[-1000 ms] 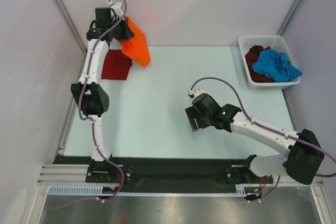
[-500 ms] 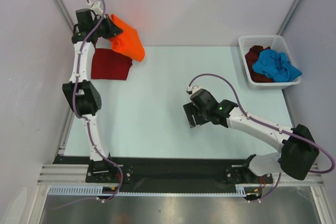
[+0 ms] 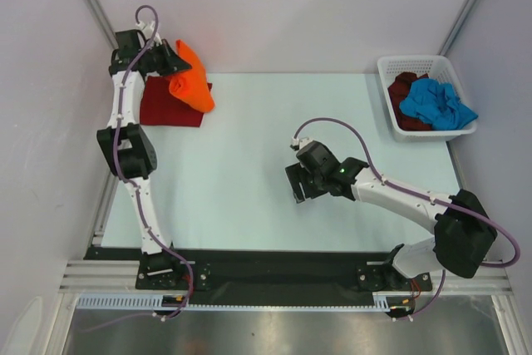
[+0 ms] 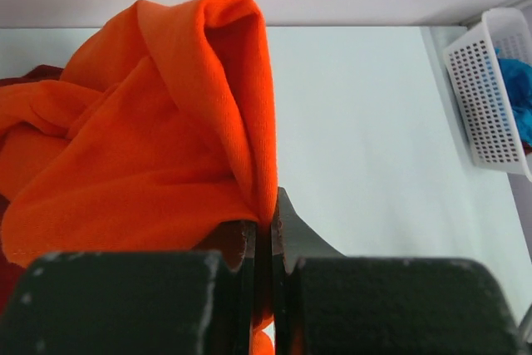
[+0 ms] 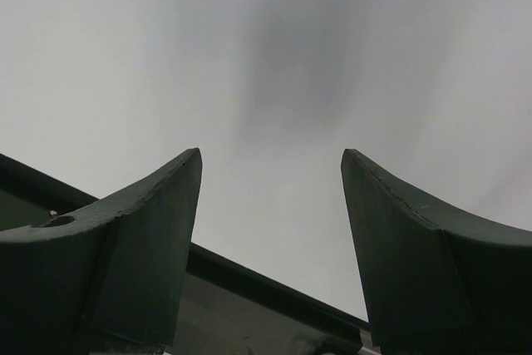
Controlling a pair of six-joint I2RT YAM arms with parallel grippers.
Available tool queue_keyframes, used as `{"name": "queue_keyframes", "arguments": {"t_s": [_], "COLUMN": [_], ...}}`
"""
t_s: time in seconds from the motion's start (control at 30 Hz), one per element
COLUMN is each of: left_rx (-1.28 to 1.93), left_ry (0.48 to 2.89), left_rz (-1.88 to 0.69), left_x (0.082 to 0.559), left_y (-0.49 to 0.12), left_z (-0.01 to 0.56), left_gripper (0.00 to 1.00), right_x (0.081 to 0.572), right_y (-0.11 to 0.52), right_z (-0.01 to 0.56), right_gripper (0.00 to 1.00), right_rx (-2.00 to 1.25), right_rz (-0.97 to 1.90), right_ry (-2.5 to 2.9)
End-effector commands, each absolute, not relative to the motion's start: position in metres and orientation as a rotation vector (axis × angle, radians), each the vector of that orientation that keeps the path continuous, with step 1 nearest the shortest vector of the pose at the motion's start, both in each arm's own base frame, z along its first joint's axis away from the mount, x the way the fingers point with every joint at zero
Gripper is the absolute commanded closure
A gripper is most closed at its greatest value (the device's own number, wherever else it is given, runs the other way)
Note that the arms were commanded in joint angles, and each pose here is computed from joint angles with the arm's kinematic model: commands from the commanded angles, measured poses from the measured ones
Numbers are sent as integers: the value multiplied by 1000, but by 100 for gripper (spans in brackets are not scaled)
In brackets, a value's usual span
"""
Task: Fold and stack the t-shirts
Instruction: Neatly place the folded tshirt to the corner
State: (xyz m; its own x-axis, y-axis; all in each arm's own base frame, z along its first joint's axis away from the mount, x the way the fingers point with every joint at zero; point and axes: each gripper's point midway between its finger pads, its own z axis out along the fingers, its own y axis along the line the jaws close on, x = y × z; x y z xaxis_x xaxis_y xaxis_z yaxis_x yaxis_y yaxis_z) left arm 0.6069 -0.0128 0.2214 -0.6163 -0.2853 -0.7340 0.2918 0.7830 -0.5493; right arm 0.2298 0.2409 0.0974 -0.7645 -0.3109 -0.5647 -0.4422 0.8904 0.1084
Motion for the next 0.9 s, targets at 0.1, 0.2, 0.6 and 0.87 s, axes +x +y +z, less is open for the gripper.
{"name": "queue_keyframes", "arguments": {"t_s": [0.1,0.2,0.6,0.87], "left_rx": [224,246,144,115], "left_ry": [1883,1880,1979,1985], "left_rz": [-932,-972,-1050,-970], "left_x": [582,576,582,599], "left_y": [-44,-49,-26,4], "left_z": [310,313,258,240], "left_gripper": [100,100,100,100], "right_x": [236,237,241,247], "right_y": [255,256,260,268], "right_z": [106,105,102,98], "right_gripper": [28,28,28,28], "right_rx": [-524,-525,-558,-586], "right_rz": [381,381,383,382], "right_ry": [2462,2459,2457,2469]}}
